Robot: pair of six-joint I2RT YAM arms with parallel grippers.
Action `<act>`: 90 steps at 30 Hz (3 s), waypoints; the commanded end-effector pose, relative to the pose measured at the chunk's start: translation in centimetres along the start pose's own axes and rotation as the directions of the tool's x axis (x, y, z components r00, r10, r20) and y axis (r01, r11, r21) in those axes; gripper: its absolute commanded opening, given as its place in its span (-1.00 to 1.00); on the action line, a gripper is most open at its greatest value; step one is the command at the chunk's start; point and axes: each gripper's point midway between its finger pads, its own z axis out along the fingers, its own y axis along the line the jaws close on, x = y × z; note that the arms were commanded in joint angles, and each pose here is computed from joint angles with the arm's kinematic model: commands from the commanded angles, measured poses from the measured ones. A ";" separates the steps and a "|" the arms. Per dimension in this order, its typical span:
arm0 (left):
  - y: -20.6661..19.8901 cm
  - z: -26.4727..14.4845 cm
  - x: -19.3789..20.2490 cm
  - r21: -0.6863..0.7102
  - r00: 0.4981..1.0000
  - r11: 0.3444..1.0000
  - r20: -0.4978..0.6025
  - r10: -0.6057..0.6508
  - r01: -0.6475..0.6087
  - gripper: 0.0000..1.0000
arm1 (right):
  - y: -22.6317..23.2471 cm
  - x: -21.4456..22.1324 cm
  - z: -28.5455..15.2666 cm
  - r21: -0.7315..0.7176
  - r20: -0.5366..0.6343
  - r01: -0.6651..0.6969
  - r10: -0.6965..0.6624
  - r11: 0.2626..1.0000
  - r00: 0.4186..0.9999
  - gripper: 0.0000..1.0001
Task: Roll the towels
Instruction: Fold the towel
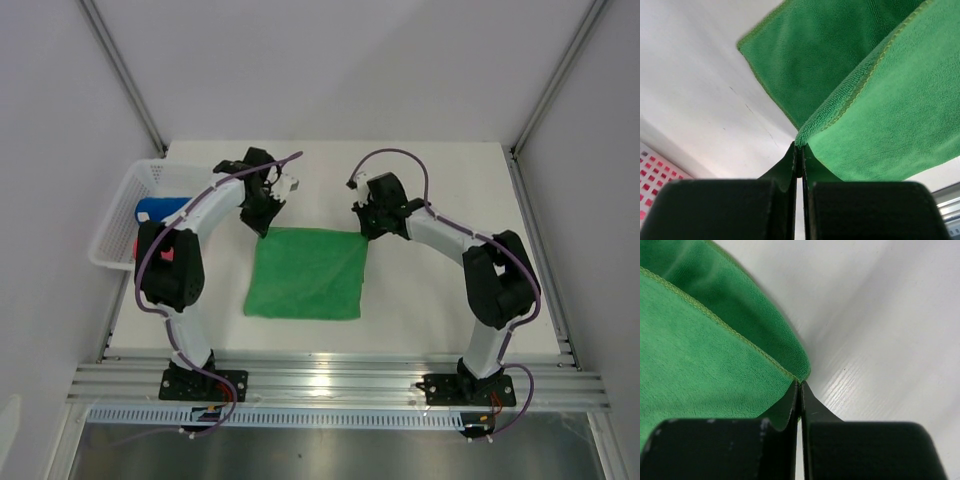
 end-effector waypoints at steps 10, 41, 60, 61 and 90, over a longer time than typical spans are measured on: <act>3.8 -2.9 -4.9 -0.159 0.989 0.987 0.144 0.018 0.005 -0.99 | -1.5 -5.2 -1.4 0.040 0.128 0.034 -0.039 0.999 0.991 -1.00; 2.3 -5.5 -4.3 -0.085 0.988 0.996 0.148 0.031 -0.018 -0.99 | 0.1 -6.6 -3.1 -0.043 0.169 0.087 -0.078 0.995 0.982 -1.00; -4.7 -45.8 -3.8 -0.382 0.444 0.924 0.822 0.356 -0.033 -0.99 | 8.8 -21.9 -41.6 0.077 0.868 0.422 -0.269 0.903 0.417 -1.00; -5.0 -46.7 -3.3 -0.395 0.423 0.918 0.828 0.369 -0.028 -0.99 | 8.9 -21.9 -43.2 0.094 0.880 0.425 -0.274 0.900 0.388 -1.00; 3.8 -43.7 -16.5 -0.501 0.396 0.850 0.822 0.410 0.160 -0.99 | -6.6 -36.2 -34.6 0.342 0.827 0.115 -0.357 0.933 0.434 -1.00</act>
